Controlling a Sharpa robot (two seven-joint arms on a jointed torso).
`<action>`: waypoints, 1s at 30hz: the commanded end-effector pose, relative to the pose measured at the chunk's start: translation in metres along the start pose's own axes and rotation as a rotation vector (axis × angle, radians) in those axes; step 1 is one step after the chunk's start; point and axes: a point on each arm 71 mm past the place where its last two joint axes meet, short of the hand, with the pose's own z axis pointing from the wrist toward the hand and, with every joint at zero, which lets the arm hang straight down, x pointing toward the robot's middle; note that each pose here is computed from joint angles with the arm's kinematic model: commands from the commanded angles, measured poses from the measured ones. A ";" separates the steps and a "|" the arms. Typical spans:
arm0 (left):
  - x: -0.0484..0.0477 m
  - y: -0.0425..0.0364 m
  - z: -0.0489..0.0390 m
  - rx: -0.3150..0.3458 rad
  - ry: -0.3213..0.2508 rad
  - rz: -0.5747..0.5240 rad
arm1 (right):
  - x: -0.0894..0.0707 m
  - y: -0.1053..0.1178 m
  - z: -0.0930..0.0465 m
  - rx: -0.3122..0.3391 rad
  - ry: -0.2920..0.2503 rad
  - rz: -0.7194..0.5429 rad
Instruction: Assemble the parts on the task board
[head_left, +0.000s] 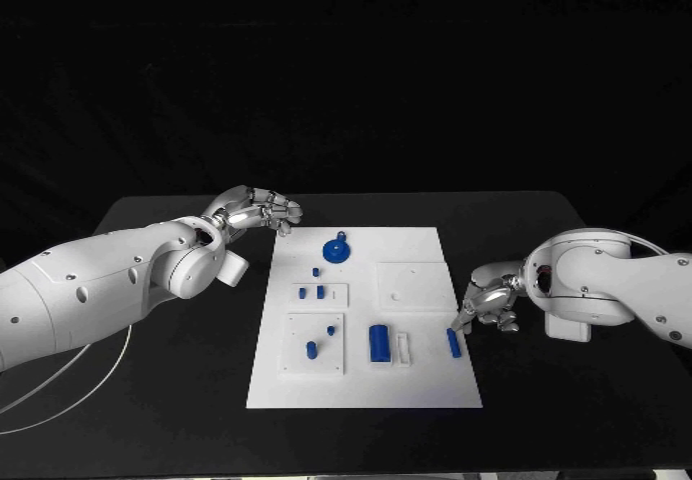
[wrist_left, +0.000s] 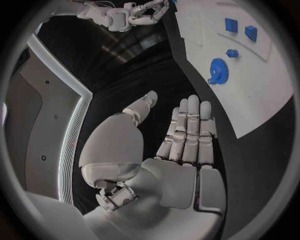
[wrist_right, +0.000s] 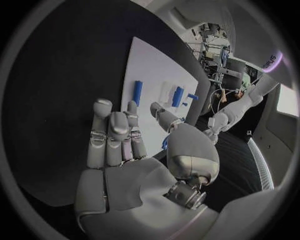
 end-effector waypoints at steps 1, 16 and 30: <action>0.0027 -0.0017 0.0005 0.014 0.015 -0.011 | 0.002 -0.003 0.001 0.047 -0.008 -0.079; 0.0002 -0.0009 -0.0011 0.011 0.012 -0.010 | 0.024 0.002 0.018 0.074 -0.002 -0.112; 0.0000 -0.0008 -0.0016 0.010 0.012 -0.010 | 0.032 0.011 0.030 0.088 -0.046 -0.184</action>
